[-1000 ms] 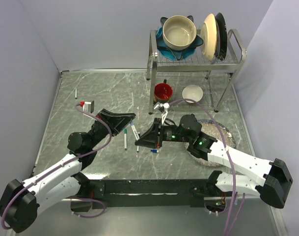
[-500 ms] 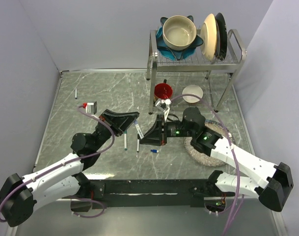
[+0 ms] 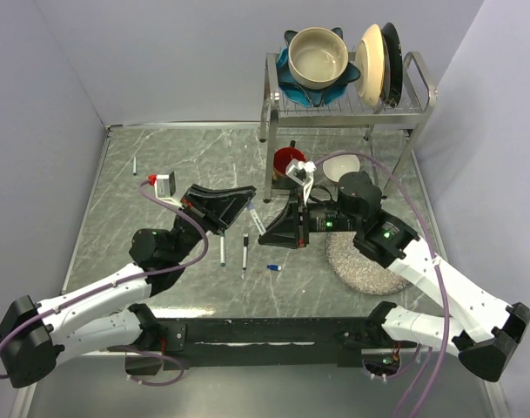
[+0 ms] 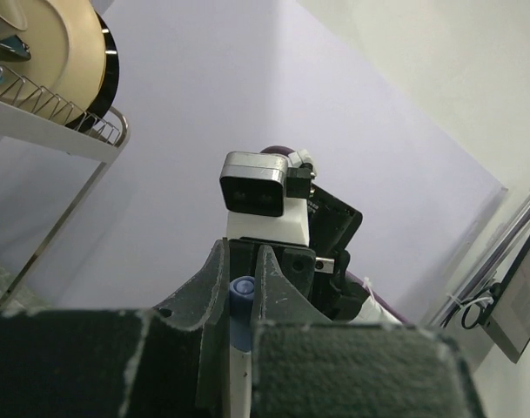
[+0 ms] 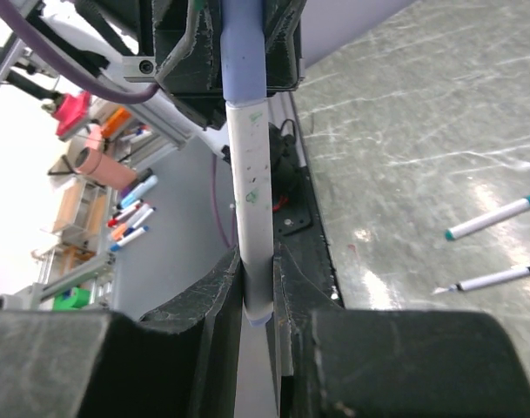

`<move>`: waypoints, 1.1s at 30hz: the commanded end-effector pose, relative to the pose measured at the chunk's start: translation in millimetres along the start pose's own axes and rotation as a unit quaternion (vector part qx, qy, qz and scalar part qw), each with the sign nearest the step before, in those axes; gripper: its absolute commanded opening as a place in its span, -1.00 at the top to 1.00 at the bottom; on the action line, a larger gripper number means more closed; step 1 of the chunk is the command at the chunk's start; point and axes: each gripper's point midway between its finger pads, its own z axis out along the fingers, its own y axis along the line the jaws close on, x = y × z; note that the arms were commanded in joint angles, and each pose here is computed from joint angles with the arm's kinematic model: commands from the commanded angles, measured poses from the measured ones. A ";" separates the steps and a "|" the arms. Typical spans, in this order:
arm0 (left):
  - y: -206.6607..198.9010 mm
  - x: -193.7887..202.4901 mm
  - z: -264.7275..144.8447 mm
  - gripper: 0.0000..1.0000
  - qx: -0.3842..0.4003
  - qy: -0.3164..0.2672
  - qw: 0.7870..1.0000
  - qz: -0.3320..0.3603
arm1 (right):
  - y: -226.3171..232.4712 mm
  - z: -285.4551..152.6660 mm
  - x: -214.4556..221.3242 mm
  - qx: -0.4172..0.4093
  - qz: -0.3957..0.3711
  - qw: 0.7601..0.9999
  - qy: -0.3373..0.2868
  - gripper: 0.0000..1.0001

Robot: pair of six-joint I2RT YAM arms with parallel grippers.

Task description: Insert the pens into the pen caps

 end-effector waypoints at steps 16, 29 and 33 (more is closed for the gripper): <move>34.2 197.2 -117.5 0.98 -0.077 0.436 0.893 -0.075 | 32.4 -84.7 -216.4 0.149 -0.247 0.890 -0.353 1.00; 12.0 194.4 -114.8 0.98 -0.016 0.425 0.898 -0.113 | 37.6 -79.8 -197.0 0.038 -0.182 0.914 -0.361 1.00; 10.1 191.3 -107.2 0.98 -0.011 0.413 0.904 -0.111 | 32.3 -70.3 -188.8 0.005 -0.152 0.920 -0.361 1.00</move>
